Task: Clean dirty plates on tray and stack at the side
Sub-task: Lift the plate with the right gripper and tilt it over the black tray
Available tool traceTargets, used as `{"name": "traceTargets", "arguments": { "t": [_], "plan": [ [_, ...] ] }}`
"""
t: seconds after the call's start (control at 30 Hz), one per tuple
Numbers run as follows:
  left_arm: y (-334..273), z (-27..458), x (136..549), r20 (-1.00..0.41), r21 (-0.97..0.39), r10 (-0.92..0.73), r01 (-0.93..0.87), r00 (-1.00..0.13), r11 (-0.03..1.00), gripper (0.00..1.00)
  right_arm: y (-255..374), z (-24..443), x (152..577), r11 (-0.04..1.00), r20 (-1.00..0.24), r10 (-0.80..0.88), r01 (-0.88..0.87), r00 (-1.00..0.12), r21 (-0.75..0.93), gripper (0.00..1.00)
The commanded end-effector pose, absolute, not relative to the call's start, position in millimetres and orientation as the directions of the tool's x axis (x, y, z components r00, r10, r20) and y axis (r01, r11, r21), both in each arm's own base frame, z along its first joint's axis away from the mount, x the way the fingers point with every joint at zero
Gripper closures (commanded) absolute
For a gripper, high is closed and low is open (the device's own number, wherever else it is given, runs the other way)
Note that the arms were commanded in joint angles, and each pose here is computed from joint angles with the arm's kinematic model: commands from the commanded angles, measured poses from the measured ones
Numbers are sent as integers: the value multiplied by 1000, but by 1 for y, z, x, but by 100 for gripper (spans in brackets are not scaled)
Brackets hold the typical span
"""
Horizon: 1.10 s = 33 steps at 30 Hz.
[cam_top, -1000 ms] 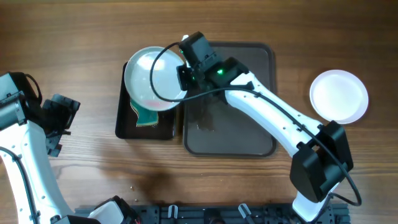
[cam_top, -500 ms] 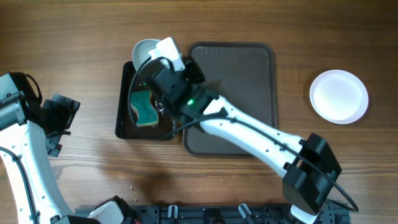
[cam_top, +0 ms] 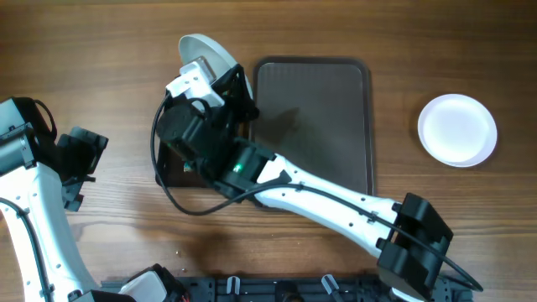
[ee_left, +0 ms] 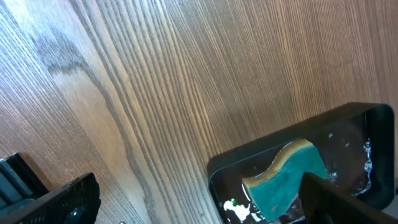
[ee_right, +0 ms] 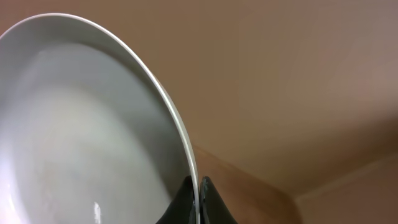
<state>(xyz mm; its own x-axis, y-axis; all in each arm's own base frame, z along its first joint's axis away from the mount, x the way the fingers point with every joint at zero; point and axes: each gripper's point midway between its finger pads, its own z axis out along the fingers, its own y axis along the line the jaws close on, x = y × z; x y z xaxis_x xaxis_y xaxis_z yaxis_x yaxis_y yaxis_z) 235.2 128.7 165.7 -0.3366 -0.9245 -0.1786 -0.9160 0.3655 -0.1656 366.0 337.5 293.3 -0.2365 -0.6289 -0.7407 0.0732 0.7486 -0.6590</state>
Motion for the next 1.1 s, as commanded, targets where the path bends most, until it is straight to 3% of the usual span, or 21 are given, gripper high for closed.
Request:
{"name": "traceTargets", "arguments": {
  "t": [0.0, 1.07],
  "plan": [
    [133, 172, 235, -200, -171, -928, -921, -315, 350, 0, 337, 309, 356, 726, -729, -642, 120, -235, -678, 96],
    [133, 172, 236, -201, -171, -928, -921, -315, 350, 0, 350, 312, 341, 705, -705, -677, 90, -212, -704, 96]
  ]
}}
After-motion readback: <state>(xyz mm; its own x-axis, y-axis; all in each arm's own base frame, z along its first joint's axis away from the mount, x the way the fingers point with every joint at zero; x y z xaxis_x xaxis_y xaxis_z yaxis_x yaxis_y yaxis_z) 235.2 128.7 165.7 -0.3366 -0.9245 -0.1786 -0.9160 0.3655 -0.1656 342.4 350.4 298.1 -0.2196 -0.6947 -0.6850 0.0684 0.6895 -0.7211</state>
